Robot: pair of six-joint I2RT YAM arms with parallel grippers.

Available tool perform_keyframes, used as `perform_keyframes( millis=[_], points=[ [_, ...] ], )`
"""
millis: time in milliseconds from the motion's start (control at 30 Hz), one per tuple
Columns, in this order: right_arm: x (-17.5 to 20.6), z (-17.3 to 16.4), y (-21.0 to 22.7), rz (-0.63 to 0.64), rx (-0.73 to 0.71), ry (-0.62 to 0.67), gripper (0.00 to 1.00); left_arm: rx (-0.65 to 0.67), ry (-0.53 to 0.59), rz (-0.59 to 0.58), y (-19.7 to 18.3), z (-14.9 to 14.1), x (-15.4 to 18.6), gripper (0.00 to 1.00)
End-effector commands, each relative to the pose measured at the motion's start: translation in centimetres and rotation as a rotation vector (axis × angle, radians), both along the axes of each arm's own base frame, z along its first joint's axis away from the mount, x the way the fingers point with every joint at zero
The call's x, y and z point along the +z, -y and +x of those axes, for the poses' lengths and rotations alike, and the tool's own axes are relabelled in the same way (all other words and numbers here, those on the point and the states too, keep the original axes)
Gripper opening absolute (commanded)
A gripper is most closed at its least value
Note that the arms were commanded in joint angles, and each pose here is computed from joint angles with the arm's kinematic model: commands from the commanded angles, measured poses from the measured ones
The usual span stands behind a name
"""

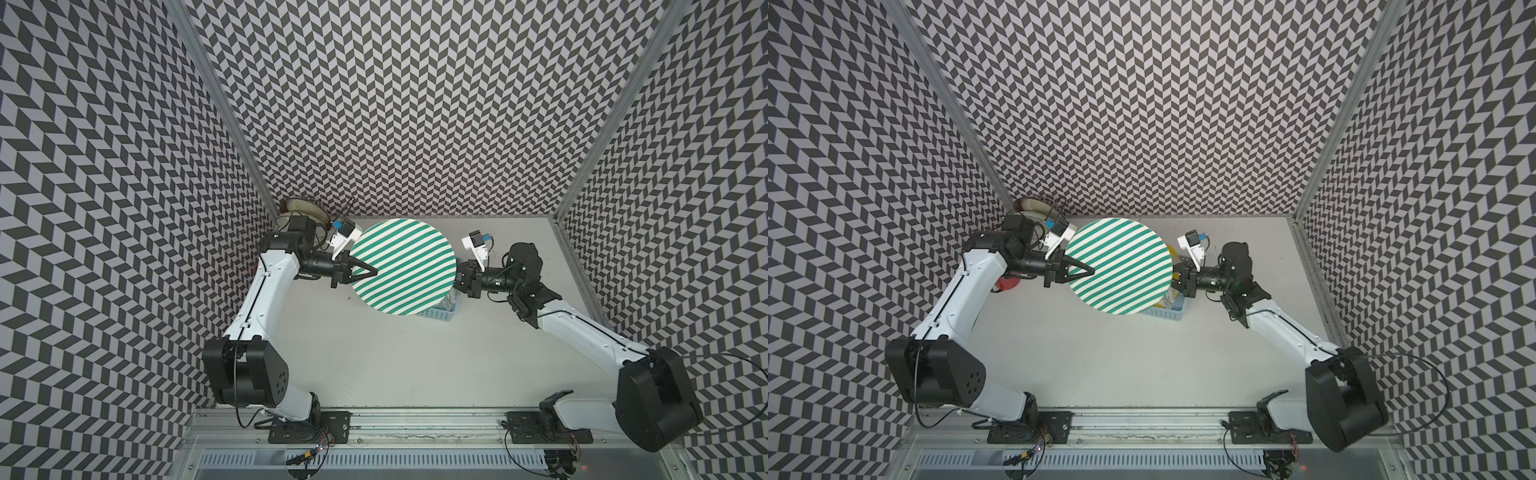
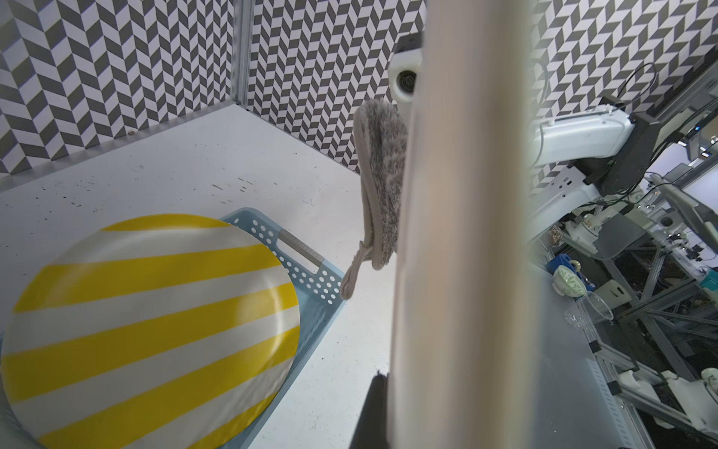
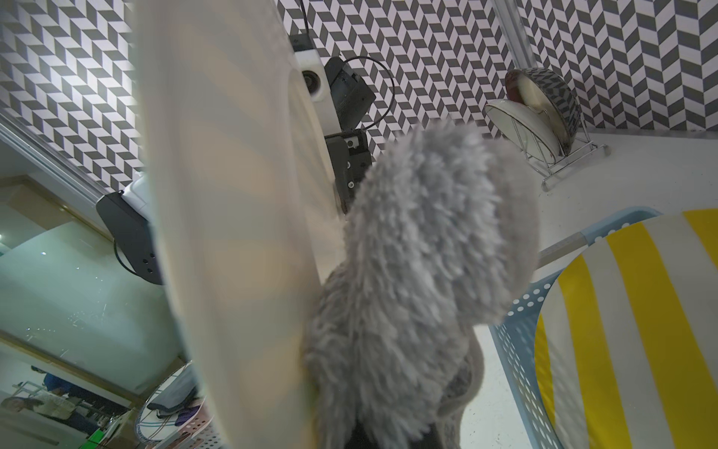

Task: Wipe the wet plate dry
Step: Wipe the plate with towel.

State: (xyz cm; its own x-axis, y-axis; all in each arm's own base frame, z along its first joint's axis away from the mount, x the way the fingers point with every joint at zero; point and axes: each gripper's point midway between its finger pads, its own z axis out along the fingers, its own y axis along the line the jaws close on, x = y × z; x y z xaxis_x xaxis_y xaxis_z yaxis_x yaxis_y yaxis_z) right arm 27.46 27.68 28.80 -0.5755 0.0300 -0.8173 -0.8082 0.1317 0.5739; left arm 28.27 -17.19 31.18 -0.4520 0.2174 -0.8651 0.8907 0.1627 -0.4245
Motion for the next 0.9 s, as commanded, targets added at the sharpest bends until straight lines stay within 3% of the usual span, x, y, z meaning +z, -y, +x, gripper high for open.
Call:
perform_keyframes(
  millis=[0,267,567,867],
  points=[
    [3.0,-4.4,-0.7,0.069,0.183,0.118,0.0,0.075,0.045,-0.013,-1.2,3.4,0.5,0.0],
    [3.5,-3.9,-1.2,0.091,0.128,0.124,0.0,0.153,-0.071,-0.084,-1.0,5.1,0.5,0.0],
    [4.0,-1.8,-2.0,0.091,-0.113,0.176,0.0,0.214,-0.18,-0.138,0.2,5.0,0.9,0.0],
    [5.8,-2.1,-2.4,0.107,-0.344,0.292,0.0,0.377,-0.311,-0.091,2.0,5.5,-0.4,0.0]
  ],
)
